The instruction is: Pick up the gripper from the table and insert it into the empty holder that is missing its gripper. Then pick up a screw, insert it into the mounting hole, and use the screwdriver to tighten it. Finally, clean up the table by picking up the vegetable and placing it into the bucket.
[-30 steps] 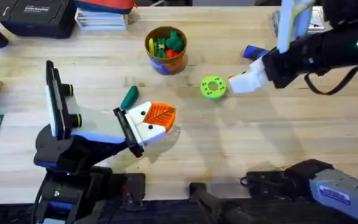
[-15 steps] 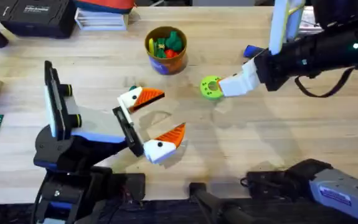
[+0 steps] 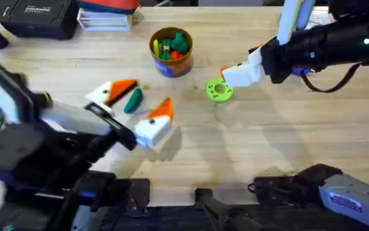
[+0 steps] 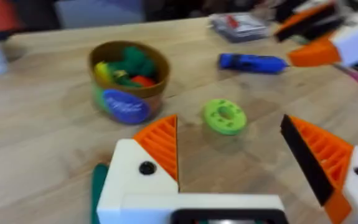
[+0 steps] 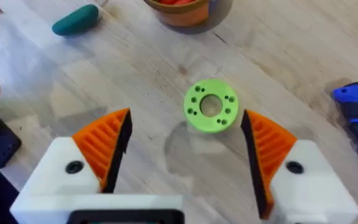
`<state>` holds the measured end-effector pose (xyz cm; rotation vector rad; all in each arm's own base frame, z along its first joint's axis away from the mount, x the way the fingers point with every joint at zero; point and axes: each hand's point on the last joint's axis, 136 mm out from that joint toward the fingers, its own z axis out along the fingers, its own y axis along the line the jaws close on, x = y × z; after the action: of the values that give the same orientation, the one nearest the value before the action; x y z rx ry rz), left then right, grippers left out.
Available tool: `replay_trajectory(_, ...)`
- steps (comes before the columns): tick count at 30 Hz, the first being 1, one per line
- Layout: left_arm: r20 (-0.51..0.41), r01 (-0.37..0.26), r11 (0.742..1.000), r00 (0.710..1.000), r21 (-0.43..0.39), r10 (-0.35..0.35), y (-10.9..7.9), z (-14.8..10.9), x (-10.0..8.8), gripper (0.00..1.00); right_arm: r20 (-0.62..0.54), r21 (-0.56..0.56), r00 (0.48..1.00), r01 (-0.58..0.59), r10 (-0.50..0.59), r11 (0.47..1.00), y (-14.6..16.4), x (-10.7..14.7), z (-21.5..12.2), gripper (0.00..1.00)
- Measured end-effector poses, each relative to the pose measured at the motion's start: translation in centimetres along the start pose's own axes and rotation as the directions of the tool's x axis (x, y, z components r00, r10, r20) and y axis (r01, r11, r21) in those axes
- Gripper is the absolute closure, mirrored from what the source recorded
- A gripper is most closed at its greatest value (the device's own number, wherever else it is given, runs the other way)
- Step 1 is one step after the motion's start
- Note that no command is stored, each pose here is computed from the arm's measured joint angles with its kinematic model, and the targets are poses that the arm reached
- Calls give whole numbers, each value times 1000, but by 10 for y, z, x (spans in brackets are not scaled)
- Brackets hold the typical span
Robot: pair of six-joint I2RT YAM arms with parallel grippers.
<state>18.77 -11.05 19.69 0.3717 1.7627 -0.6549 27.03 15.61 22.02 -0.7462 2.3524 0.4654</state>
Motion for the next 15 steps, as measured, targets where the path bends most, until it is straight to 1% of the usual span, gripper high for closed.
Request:
replay_trajectory(3,-56,36,989,997,-144,-45,19,-6,-15,15,9,1,1000,3,-3,1000,0,-2,0,9)
replay_trajectory(5,-107,53,970,991,-237,-80,33,-7,-21,15,10,6,1000,3,-4,1000,-1,-2,0,9)
replay_trajectory(7,-165,61,944,979,-324,-120,48,-7,-24,15,8,16,1000,3,-4,1000,-3,-2,0,9)
replay_trajectory(9,-229,55,909,960,-413,-162,64,-7,-26,15,8,22,1000,3,-4,1000,-4,-2,0,9)
replay_trajectory(11,-281,39,875,940,-482,-196,79,-4,-29,15,7,25,1000,3,-4,1000,-4,-2,0,9)
replay_trajectory(13,-327,23,848,917,-529,-228,91,0,-30,15,7,25,1000,3,-3,1000,-4,-2,0,8)
replay_trajectory(15,-359,12,831,899,-556,-252,101,7,-30,15,7,28,1000,3,-3,1000,-5,-2,0,7)
